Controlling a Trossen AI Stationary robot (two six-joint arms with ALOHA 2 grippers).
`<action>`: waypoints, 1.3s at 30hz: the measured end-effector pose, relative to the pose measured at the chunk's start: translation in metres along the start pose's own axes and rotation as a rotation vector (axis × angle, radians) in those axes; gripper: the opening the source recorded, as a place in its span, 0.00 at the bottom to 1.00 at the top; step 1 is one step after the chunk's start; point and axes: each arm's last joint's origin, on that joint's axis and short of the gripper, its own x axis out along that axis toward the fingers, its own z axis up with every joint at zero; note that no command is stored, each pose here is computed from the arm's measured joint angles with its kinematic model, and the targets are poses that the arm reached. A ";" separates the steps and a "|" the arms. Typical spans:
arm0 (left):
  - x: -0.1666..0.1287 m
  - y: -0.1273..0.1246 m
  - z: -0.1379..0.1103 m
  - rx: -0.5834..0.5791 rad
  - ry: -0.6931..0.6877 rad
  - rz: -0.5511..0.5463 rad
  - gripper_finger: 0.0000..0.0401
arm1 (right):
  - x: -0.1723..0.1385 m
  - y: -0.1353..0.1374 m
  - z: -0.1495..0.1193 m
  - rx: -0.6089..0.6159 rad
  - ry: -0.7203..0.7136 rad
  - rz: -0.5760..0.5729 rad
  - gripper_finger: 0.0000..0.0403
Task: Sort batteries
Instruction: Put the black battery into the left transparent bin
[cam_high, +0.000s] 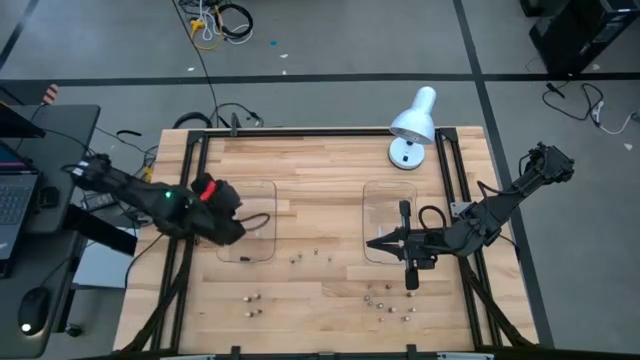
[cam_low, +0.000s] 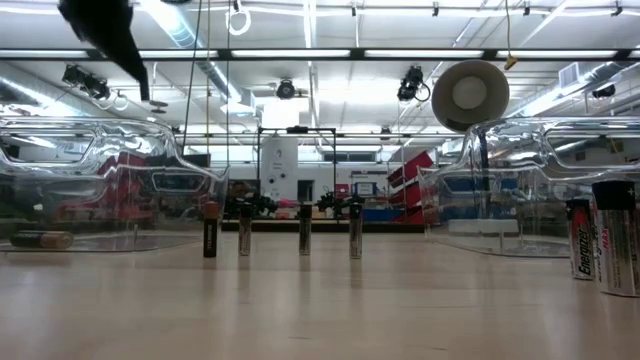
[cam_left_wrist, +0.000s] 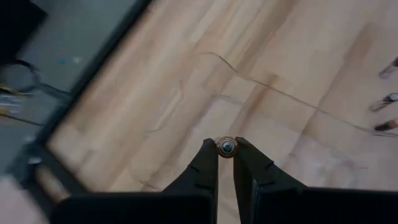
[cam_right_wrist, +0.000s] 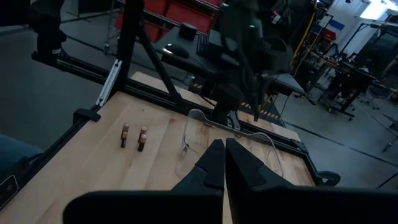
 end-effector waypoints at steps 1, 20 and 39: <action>0.006 0.003 -0.003 -0.010 0.002 -0.020 0.05 | 0.000 0.000 0.000 0.000 0.000 0.000 0.01; 0.057 0.008 -0.029 -0.085 0.074 -0.085 0.23 | 0.000 0.000 0.000 0.002 -0.001 -0.001 0.01; 0.002 -0.067 -0.016 -0.066 -0.080 -0.691 0.27 | 0.000 0.000 -0.003 0.031 0.029 0.002 0.01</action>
